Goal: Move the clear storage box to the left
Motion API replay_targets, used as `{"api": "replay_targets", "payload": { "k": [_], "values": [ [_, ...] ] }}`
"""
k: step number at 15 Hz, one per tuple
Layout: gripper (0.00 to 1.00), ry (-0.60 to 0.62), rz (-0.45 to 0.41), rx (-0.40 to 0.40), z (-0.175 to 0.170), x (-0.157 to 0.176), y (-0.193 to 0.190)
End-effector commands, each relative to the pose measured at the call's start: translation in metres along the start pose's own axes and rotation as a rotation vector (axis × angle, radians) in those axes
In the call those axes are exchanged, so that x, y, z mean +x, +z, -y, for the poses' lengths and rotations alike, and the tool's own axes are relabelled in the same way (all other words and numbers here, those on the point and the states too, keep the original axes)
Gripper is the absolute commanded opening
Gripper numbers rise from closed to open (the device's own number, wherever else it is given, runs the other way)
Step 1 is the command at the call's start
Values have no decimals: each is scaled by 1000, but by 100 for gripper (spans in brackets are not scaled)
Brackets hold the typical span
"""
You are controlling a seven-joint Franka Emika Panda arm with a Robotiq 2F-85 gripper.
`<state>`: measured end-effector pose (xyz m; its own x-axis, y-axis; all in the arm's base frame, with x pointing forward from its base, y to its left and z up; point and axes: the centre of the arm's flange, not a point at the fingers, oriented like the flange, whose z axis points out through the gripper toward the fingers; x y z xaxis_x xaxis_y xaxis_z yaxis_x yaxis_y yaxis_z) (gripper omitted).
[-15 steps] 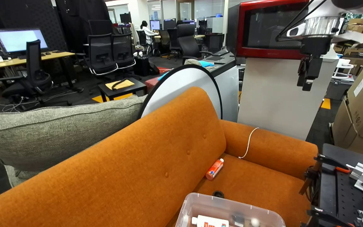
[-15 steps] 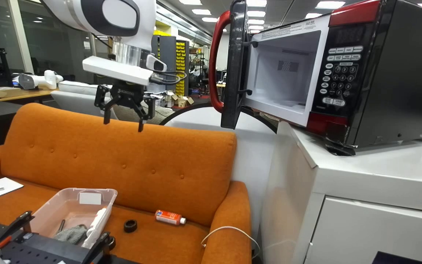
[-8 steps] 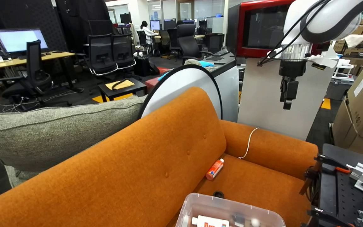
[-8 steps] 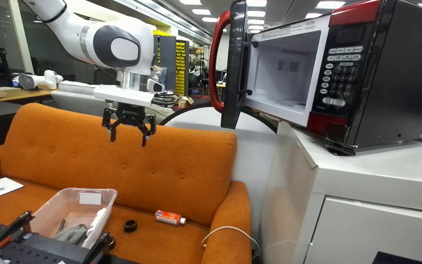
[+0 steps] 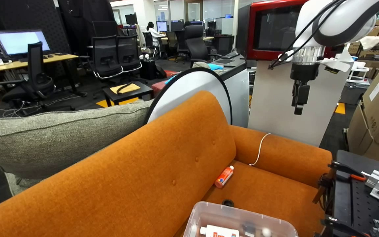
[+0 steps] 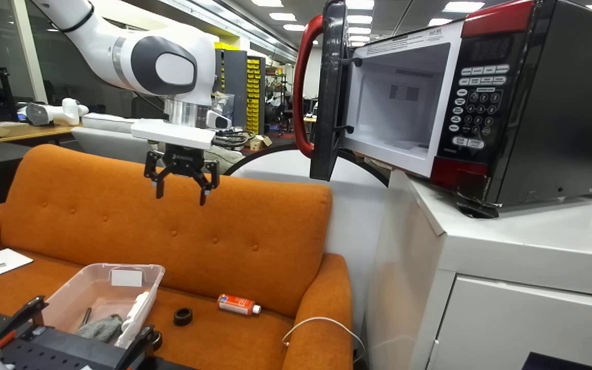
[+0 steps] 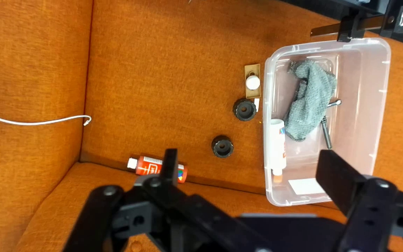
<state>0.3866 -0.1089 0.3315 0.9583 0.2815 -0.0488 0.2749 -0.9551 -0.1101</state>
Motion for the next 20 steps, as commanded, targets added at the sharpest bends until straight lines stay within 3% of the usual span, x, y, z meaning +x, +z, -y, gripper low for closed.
{"api": "replay_targets", "payload": {
  "k": [1,7,8,15,20],
  "values": [
    [100,73,-9,-33,-5,26,33],
    [100,177,-8,-67,13,68,108],
    [100,149,1,-62,17,53,98],
    [100,165,0,-69,15,64,108],
    [100,192,-2,-89,20,80,139]
  ]
}}
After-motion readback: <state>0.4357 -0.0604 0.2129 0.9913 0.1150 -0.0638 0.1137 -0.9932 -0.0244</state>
